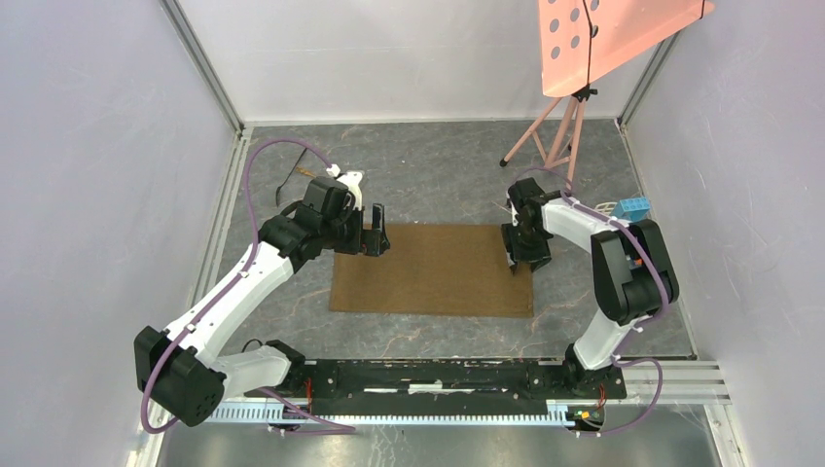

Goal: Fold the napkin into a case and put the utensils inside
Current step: Pick up the rectangle-folded napkin from the center of the board.

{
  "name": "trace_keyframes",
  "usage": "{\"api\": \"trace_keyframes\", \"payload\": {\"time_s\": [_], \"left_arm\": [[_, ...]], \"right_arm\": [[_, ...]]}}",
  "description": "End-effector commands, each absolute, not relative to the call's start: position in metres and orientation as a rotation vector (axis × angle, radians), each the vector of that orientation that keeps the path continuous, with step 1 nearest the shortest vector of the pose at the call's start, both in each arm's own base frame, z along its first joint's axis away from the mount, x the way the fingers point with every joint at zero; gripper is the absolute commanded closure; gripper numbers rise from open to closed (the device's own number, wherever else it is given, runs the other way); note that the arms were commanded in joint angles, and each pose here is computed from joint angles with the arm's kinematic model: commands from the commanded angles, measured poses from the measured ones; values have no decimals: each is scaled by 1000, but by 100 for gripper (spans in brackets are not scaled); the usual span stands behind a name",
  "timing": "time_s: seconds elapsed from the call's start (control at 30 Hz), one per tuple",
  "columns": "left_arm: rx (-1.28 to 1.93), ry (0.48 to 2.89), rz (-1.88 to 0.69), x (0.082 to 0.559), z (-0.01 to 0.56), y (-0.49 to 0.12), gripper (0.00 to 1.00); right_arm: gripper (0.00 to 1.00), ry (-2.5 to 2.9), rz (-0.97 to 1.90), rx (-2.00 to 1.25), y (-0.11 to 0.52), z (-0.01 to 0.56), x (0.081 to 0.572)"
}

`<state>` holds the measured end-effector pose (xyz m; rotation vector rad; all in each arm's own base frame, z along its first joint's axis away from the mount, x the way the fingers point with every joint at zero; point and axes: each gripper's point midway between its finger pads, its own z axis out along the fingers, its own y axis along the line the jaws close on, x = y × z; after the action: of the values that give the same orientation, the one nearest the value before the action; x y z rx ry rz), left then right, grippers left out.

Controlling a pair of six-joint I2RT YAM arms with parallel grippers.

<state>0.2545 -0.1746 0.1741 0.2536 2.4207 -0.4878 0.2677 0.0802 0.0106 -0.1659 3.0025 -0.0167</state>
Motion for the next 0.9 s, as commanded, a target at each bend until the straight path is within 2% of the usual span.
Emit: {"api": "trace_keyframes", "payload": {"time_s": [0.0,0.17,0.33,0.53,0.73,0.87], "left_arm": [[313,2356,-465,262,181,-175,0],[313,2363,-461,262,179,-174,0],[313,2369,-450,263,177,-173,0],[310,2373,-439,264,175,-172,0],[305,2373,-438,264,175,-172,0],[293,2371,-438,264,176,-172,0]], "right_arm": [[45,2976,1,-144,79,-10,263],[56,2947,-195,-136,61,-29,252],[99,2916,-228,-172,56,-31,254],[100,2811,-409,-244,25,2,269],[100,2698,-834,-261,-34,49,277],[100,2671,-845,-263,-35,66,282]]}}
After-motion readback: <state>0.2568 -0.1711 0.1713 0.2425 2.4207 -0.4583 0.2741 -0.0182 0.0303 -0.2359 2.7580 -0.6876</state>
